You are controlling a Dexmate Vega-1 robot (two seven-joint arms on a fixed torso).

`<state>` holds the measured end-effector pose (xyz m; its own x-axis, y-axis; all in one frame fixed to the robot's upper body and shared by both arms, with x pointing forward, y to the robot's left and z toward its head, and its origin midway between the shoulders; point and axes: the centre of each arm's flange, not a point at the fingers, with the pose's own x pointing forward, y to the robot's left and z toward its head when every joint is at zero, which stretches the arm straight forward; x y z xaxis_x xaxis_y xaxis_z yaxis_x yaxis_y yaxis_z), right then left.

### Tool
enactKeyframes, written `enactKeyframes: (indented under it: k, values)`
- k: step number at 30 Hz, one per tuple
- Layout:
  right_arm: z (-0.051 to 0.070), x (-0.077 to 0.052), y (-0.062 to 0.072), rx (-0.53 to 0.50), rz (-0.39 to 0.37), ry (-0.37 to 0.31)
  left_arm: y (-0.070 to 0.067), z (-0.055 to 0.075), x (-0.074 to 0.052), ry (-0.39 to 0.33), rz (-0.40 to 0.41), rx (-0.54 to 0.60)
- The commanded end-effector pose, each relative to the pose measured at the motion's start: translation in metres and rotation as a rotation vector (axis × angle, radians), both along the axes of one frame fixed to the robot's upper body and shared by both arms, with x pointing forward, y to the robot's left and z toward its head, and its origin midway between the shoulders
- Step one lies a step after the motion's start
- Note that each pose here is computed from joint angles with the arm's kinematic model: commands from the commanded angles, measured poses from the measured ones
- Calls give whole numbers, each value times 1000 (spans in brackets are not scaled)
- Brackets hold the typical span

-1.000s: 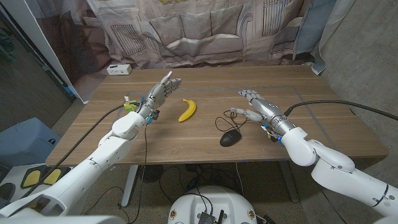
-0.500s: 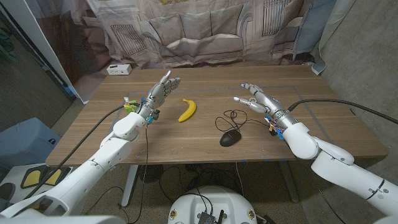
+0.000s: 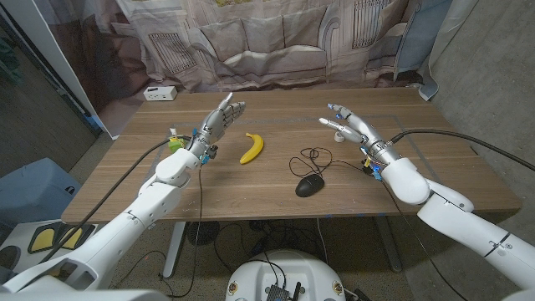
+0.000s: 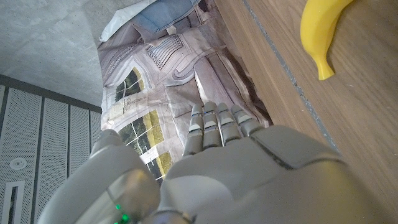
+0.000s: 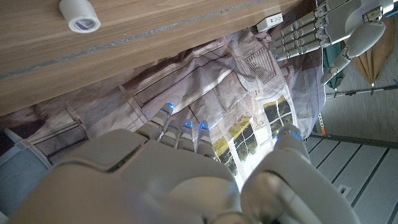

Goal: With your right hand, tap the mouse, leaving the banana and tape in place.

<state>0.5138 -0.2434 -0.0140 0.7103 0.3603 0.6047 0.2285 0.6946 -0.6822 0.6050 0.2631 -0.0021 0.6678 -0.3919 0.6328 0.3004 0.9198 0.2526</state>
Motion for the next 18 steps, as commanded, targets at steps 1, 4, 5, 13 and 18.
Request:
enactKeyframes:
  k: [1,4,5,13,18]
  values:
    - [8,18,-14,151,152,55,-9,5,2,-11,1,-3]
    - [7,21,-15,189,177,55,-10,4,3,-10,0,-8]
    - [7,22,-16,195,184,56,-10,4,3,-10,1,-9]
    - [9,28,-21,232,200,68,-12,4,3,-8,1,-3]
    - [10,32,-25,282,246,90,-13,3,2,-6,-2,-3]
